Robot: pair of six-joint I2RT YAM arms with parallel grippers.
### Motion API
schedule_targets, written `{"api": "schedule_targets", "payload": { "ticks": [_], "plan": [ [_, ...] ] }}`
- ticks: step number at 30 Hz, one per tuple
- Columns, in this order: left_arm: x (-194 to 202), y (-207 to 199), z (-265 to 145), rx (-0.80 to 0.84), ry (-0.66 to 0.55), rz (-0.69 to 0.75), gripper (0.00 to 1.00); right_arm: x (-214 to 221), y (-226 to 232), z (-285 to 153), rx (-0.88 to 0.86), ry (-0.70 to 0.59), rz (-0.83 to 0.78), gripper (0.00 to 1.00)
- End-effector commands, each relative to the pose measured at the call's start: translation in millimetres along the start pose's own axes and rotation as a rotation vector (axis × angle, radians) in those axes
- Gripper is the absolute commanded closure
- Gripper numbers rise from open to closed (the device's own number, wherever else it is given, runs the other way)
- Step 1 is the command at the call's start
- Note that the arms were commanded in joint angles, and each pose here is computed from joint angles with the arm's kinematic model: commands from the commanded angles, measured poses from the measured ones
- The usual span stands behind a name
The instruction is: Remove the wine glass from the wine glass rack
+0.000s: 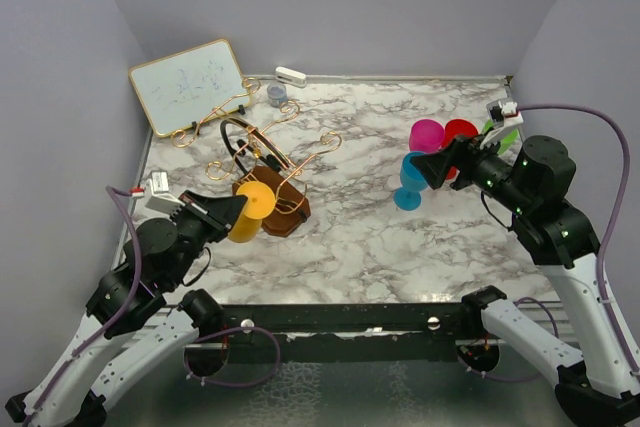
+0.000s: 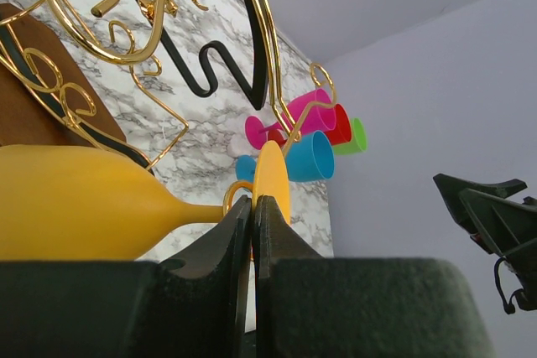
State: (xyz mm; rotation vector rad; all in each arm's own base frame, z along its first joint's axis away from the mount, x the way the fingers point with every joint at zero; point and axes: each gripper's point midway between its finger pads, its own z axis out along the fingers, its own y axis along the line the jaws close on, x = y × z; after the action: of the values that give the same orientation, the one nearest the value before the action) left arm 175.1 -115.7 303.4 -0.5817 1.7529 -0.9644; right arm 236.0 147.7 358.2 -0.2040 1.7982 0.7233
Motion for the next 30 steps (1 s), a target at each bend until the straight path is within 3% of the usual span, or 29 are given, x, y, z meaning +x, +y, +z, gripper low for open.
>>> {"api": "schedule_targets", "payload": {
  "ticks": [1,16,30],
  "plan": [
    [-8.8,-6.1,-11.1,0.022,-0.016,-0.035,1.0,-10.4,2.8,-1.8,-0.009,-0.051,0.003,0.26],
    [19.6,-15.9,-3.6,0.095,0.095,-0.11,1.0,-10.2,2.4,-1.4,-0.007,-0.049,0.006,0.26],
    [20.1,-27.6,8.0,0.115,0.097,-0.09,1.0,-9.6,3.0,0.8,-0.015,-0.049,0.005,0.26]
  ]
}}
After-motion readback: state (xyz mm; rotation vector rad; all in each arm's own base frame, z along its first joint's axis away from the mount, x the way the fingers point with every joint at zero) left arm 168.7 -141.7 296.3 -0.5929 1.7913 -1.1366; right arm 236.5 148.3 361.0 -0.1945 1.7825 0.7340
